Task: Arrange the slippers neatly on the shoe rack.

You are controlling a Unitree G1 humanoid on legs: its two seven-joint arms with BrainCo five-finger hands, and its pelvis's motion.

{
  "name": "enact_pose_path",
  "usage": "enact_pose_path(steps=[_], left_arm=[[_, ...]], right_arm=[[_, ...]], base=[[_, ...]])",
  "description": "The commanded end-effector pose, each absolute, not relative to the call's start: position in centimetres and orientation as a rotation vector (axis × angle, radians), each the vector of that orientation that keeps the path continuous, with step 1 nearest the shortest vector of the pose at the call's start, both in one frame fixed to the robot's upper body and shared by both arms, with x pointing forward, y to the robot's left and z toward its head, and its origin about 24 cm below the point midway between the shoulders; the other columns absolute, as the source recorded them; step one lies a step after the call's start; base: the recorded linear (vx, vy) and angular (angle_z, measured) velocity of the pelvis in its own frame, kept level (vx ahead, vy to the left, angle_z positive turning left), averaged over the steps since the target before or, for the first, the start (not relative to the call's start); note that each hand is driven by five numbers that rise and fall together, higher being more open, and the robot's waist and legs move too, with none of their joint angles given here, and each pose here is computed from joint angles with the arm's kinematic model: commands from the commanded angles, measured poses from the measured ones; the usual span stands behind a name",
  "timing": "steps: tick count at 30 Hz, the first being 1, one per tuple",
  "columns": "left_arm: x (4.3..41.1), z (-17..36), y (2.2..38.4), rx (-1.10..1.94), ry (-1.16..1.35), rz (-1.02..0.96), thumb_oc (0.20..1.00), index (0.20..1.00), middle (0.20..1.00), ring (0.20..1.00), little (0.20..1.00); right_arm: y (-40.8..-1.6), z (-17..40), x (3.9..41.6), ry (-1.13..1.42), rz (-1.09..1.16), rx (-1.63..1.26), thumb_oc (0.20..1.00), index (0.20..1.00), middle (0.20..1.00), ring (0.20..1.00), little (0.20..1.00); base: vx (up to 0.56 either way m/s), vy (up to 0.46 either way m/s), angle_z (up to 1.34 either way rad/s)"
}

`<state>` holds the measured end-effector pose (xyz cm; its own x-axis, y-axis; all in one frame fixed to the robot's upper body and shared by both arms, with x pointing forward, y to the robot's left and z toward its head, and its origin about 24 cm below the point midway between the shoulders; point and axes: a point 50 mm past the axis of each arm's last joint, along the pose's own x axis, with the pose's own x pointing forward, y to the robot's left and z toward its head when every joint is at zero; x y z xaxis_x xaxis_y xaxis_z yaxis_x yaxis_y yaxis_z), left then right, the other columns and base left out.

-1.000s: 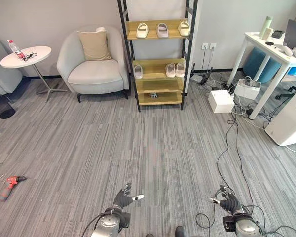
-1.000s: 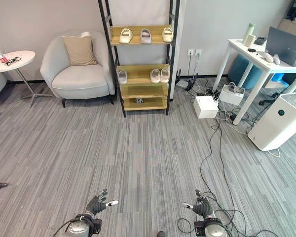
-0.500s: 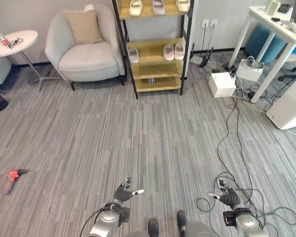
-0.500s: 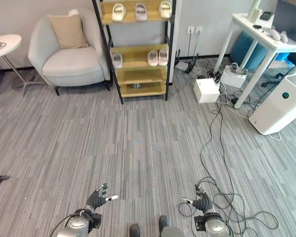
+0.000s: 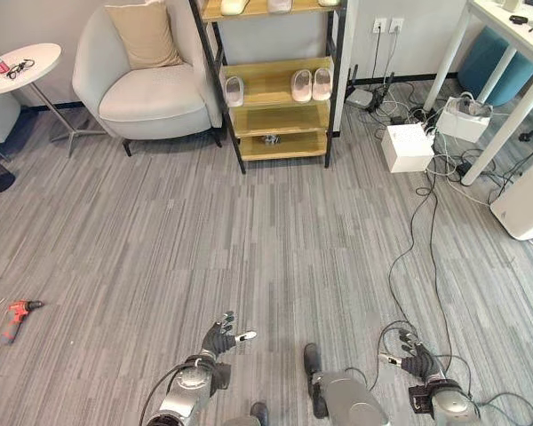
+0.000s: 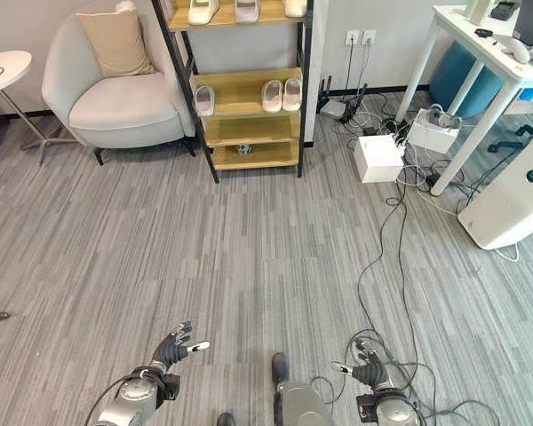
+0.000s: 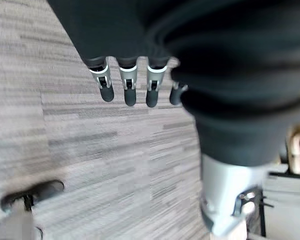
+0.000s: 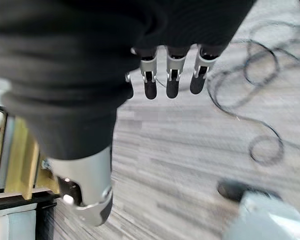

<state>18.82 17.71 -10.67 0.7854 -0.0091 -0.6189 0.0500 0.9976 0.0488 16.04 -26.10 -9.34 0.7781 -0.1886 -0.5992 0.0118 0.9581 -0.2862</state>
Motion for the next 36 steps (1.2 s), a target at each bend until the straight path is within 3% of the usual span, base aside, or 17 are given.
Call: enact_pose_path(steps=[1, 24, 36], left_arm=[[20.6, -9.3, 17.2, 0.010, 0.573, -0.029, 1.000, 1.000, 1.000, 1.000, 1.000], [19.0, -10.0, 17.6, 0.031, 0.618, -0.026, 1.000, 1.000, 1.000, 1.000, 1.000], [20.9, -9.1, 17.7, 0.065, 0.570, -0.036, 1.000, 1.000, 1.000, 1.000, 1.000]], right_arm=[[-27.4, -7.6, 16.6, 0.581, -0.120, -0.286, 1.000, 1.000, 1.000, 1.000, 1.000], [-25.3, -9.3, 14.8, 0.658, -0.072, -0.233, 1.000, 1.000, 1.000, 1.000, 1.000], [-25.4, -9.5, 15.0, 0.654, -0.115, -0.183, 1.000, 1.000, 1.000, 1.000, 1.000]], base=[[0.25, -0.154, -0.10], [0.36, 0.100, -0.13], [0.29, 0.019, 0.12]])
